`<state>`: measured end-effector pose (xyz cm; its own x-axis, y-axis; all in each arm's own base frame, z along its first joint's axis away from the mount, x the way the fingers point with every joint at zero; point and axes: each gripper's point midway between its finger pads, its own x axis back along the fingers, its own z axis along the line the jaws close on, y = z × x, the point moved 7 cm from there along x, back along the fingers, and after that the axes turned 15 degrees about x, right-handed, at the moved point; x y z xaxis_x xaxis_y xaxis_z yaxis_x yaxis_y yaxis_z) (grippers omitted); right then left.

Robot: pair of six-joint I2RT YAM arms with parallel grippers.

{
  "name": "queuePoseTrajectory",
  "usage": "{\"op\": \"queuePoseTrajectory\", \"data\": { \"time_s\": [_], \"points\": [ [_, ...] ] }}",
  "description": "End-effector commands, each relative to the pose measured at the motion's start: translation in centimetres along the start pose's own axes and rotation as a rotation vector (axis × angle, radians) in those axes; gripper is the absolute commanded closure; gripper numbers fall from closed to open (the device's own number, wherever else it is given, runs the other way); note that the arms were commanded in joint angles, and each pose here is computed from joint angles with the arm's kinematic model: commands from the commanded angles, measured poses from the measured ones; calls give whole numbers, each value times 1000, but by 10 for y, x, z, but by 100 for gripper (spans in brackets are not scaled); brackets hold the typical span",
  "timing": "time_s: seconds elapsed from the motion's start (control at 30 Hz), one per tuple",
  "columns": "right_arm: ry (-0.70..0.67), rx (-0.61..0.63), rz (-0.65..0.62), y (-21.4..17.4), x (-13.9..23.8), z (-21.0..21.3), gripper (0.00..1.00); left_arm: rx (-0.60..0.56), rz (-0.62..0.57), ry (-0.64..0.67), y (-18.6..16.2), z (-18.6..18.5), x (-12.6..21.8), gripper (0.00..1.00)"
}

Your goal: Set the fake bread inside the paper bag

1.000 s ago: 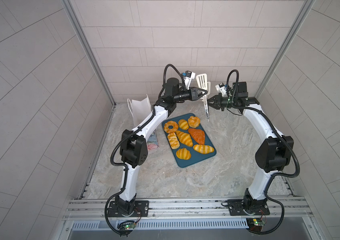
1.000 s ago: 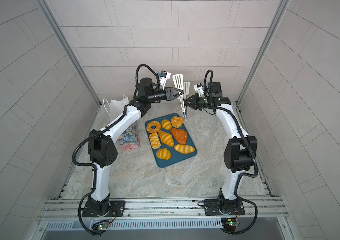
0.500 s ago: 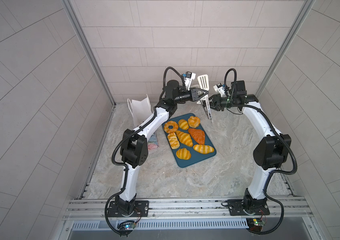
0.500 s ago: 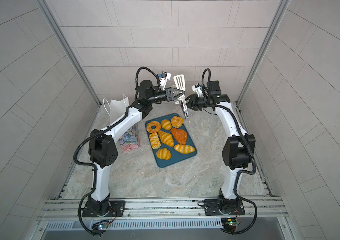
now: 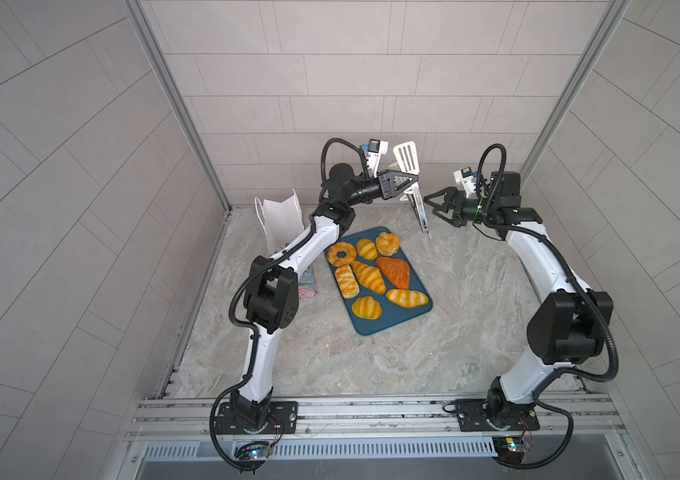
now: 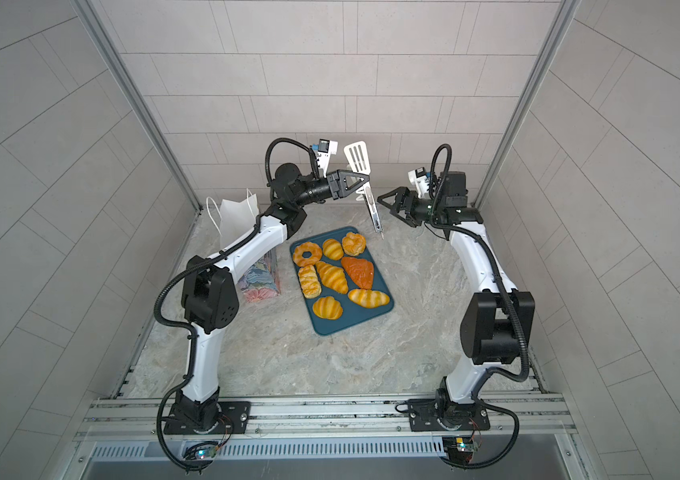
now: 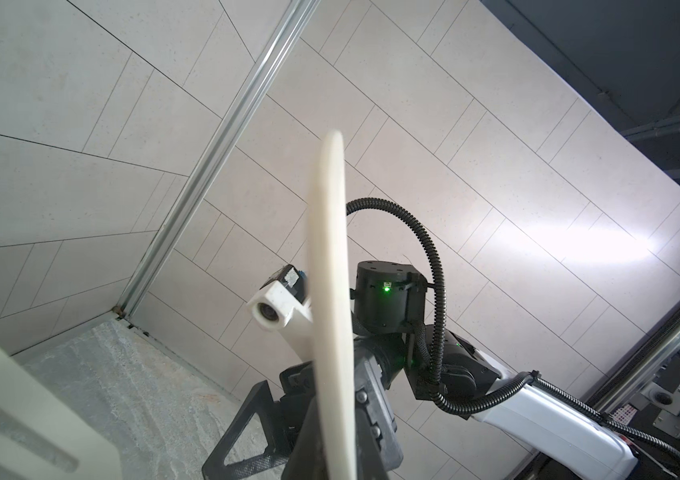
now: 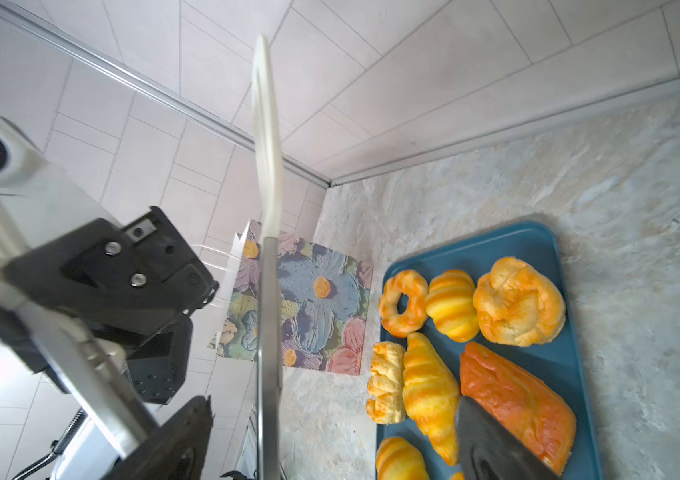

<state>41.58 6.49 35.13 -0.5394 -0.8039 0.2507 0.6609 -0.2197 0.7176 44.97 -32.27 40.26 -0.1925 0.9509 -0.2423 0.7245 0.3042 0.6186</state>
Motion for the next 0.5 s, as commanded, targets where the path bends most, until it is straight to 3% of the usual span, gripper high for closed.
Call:
{"op": "queuePoseTrajectory", "data": {
  "time_s": [0.0, 0.13, 0.47],
  "points": [
    [93, 83, -129, 22, 12, 33, 1, -63, -13, -88, 9, -21, 2, 94],
    [123, 94, -165, 22, 14, 44, 0, -67, -13, -93, 9, -24, 2, 94],
    [165, 86, -113, 11, -10, 52, 0, -81, -2, -114, 2, -36, -7, 94]
  ]
}}
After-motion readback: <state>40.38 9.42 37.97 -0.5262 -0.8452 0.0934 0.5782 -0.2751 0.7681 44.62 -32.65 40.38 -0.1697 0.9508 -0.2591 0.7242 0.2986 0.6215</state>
